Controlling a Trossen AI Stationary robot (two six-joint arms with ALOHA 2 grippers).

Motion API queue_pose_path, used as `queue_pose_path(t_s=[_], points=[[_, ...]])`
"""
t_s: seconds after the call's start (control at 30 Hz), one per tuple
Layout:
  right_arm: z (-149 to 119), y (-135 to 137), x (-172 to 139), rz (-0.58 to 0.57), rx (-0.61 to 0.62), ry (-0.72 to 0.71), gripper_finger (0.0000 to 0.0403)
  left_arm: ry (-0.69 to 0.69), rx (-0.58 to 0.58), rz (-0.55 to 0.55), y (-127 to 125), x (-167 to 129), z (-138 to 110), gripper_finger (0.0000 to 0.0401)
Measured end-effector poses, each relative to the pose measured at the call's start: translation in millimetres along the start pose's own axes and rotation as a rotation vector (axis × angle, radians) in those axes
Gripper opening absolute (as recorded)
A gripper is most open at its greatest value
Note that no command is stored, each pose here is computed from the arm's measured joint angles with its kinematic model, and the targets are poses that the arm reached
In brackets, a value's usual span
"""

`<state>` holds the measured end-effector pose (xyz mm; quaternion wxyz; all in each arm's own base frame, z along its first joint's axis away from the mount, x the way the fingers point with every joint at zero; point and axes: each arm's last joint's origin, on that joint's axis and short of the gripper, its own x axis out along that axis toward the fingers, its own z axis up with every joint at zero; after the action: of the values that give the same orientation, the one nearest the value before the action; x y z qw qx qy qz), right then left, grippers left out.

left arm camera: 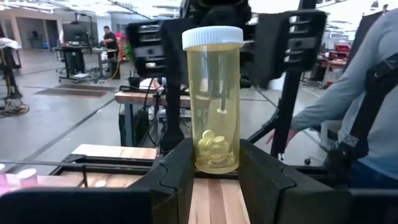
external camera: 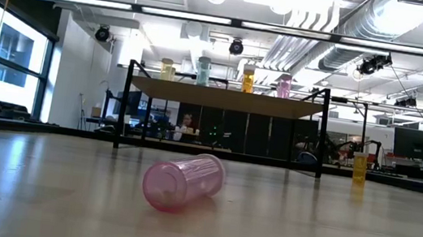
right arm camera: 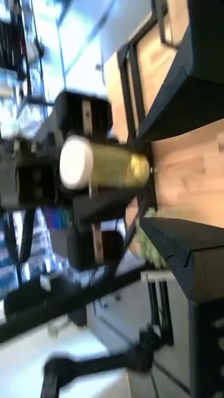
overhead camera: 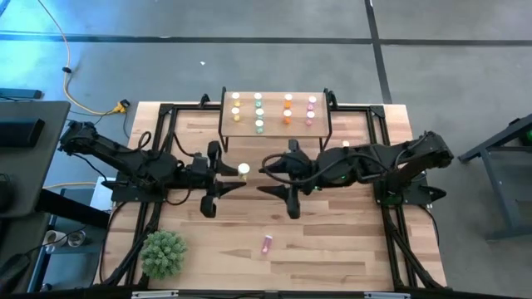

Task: Pick and place medicine bottles onto shelf by color
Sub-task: Put the yellow pill bottle on the shelf aligned with the other yellow pill bottles

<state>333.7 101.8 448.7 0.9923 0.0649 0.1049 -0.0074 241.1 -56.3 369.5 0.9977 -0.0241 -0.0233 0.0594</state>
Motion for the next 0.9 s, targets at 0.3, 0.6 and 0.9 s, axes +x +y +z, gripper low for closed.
queue_pose_path(t_s=[0.3, 0.6, 0.9], points=[[-14.5, 2.9, 26.5, -0.106, -0.035, 0.002, 0.0204, 0.003, 0.002, -0.014, -5.4, -1.9, -0.5, 0.0097], [-13.2, 7.1, 39.4, -0.105, -0.099, -0.078, 0.0204, 0.004, 0.002, -0.009, -5.1, -1.9, -0.6, 0.0097], [-10.7, 6.1, 40.0, -0.132, -0.094, -0.107, 0.0204, 0.004, 0.003, -0.008, -5.1, -1.8, -0.7, 0.0097]])
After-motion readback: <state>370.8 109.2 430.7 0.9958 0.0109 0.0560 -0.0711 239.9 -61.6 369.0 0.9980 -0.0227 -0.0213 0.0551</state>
